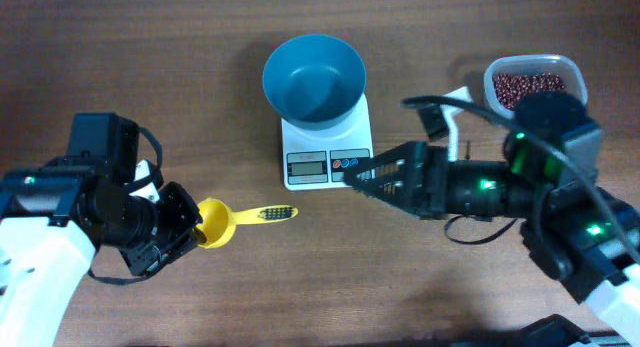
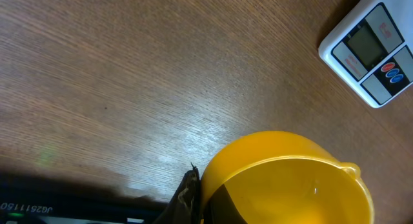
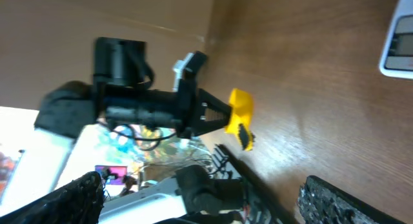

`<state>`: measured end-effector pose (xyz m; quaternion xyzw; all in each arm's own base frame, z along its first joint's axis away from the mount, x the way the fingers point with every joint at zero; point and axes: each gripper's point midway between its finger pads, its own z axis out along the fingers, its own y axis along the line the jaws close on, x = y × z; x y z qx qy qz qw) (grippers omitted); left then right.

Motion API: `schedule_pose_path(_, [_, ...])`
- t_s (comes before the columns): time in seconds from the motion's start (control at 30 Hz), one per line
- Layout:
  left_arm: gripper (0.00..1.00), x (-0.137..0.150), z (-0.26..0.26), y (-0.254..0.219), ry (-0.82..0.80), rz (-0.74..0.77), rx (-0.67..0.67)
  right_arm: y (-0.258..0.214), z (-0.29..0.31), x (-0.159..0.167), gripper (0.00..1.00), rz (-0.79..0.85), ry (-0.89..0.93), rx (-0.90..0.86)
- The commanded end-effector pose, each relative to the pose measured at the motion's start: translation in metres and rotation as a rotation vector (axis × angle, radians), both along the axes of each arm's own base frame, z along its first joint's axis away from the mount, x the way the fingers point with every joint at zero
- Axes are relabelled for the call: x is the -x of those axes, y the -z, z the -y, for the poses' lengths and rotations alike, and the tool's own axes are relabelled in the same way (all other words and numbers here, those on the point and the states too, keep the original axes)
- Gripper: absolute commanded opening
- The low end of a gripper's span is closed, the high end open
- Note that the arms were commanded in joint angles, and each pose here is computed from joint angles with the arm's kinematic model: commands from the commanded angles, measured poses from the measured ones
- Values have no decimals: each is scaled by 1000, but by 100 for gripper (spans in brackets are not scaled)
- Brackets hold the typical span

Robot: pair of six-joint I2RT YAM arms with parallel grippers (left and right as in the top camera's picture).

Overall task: Scoop item into bowl and weigh 50g on scale
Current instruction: 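Reach the right gripper to the scoop handle held by the left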

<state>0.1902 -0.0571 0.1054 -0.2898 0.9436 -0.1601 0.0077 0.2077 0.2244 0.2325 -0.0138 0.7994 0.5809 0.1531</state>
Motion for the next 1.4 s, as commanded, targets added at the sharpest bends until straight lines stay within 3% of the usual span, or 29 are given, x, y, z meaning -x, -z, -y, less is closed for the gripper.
schedule_pose_path(0.0, [0, -2, -1, -3, -7, 10, -9, 25, -22, -7, 99, 1, 39, 121])
schedule_pose_path(0.17, [0, -2, 0, -3, -7, 10, -5, 49, -64, 3, 98, -14, -50, 153])
schedule_pose_path(0.23, [0, -2, 0, -3, -7, 10, -5, 52, -80, 8, 89, -8, -73, 142])
schedule_pose_path(0.33, [0, -2, 2, -4, -5, 9, 12, 57, -99, 12, 84, 22, -91, 140])
schedule_pose_path(0.37, [0, -1, 4, -4, -3, 9, 19, 61, -102, 13, 75, 4, -80, 147])
schedule_pose_path(0.43, [0, 0, 14, -4, 50, 16, 22, 68, -103, 12, 65, -53, -65, 154])
schedule_pose_path(0.53, [0, -2, 31, -6, 130, 53, 26, 69, -103, 12, 58, -54, -64, 156])
schedule_pose_path(0.67, [0, -3, 34, -6, 82, 40, 36, 69, -103, 11, 43, -112, -38, 146])
schedule_pose_path(0.87, [0, -4, 35, -7, 21, 24, 45, 70, -103, 12, 37, -113, -41, 146])
schedule_pose_path(1.03, [0, -1, 53, -8, 111, 48, 50, 70, -105, 16, 33, -114, -50, 149])
schedule_pose_path(1.17, [0, -1, 52, -7, 115, 51, 40, 71, -105, 16, 27, -116, -50, 152])
schedule_pose_path(1.37, [0, -2, 46, -5, 107, 55, -1, 78, -101, 19, 26, -143, -51, 179])
